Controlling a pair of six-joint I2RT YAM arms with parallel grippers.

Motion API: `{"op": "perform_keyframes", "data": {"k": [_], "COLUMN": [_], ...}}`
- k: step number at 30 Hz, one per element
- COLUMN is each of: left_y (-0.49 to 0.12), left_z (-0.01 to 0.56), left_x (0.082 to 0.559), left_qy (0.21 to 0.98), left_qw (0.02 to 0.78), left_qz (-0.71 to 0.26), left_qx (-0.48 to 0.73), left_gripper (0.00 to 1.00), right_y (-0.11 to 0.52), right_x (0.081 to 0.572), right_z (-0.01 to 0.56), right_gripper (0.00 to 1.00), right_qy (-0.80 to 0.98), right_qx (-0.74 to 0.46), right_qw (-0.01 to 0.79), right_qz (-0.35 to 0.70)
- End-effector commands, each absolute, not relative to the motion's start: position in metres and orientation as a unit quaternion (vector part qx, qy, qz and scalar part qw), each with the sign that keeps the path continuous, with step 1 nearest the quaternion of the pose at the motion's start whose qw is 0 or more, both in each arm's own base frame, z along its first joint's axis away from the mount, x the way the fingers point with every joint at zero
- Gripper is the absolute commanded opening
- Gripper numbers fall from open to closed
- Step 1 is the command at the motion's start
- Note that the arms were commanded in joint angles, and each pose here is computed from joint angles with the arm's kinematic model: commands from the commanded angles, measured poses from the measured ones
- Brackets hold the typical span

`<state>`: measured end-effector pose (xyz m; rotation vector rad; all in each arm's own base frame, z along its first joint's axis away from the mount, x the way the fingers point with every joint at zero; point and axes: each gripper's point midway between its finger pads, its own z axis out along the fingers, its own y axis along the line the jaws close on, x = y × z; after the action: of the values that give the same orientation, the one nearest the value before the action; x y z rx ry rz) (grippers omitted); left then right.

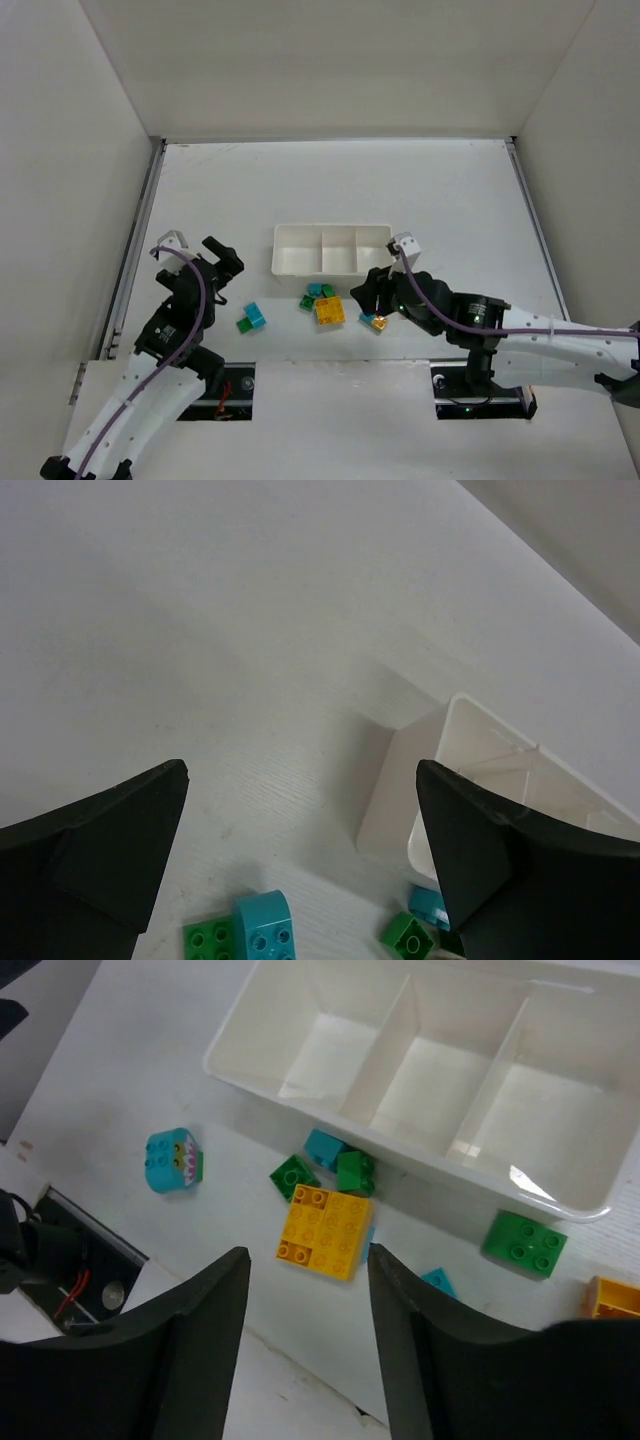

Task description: Sort the legos into containers by color

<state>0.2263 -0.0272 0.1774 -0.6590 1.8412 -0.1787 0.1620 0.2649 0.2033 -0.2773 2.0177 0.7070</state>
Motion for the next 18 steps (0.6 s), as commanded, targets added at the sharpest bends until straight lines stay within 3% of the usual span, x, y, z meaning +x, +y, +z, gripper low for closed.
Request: {"op": "perform_keyframes", "data": {"k": [1, 5, 8, 11, 12, 13, 14, 16, 18], "left_y": [-0.024, -0.023, -0.014, -0.018, -0.020, -0.020, -0.018, -0.014, -0.006], "left_z": [0.179, 0.183, 0.201, 0.204, 0.201, 0.198, 0.194, 0.186, 0.181], "left_x": [0.230, 0.240, 0.245, 0.250, 0.250, 0.250, 0.250, 0.246, 0.238], "left_qy": [0.761, 0.747, 0.705, 0.706, 0.716, 0.728, 0.733, 0.739, 0.733], "left_qw": [0.567, 0.576, 0.594, 0.592, 0.589, 0.586, 0.582, 0.572, 0.569], "left_qz": [-0.085, -0.091, -0.107, -0.113, -0.107, -0.095, -0.085, -0.078, -0.074], "left_qx": [-0.303, -0.320, -0.371, -0.373, -0.359, -0.343, -0.341, -0.347, -0.364], "left_gripper": [1.00, 1.00, 1.00, 0.98, 0.78, 0.49, 0.31, 0.14, 0.12], "right_y": [0.292, 0.314, 0.335, 0.355, 0.360, 0.366, 0.372, 0.388, 0.412], "right_x": [0.154, 0.138, 0.134, 0.134, 0.134, 0.132, 0.132, 0.130, 0.123], "right_z": [0.225, 0.221, 0.218, 0.208, 0.206, 0.204, 0.203, 0.200, 0.193], "right_gripper": [0.45, 0.20, 0.15, 0.18, 0.22, 0.27, 0.33, 0.45, 0.57], "right_qy": [0.797, 0.793, 0.790, 0.795, 0.795, 0.796, 0.795, 0.793, 0.788], "right_qx": [-0.128, -0.147, -0.159, -0.181, -0.186, -0.190, -0.191, -0.198, -0.220], "right_qw": [0.490, 0.478, 0.474, 0.471, 0.471, 0.469, 0.468, 0.465, 0.460], "right_qz": [0.330, 0.348, 0.354, 0.337, 0.334, 0.333, 0.334, 0.340, 0.345]}}
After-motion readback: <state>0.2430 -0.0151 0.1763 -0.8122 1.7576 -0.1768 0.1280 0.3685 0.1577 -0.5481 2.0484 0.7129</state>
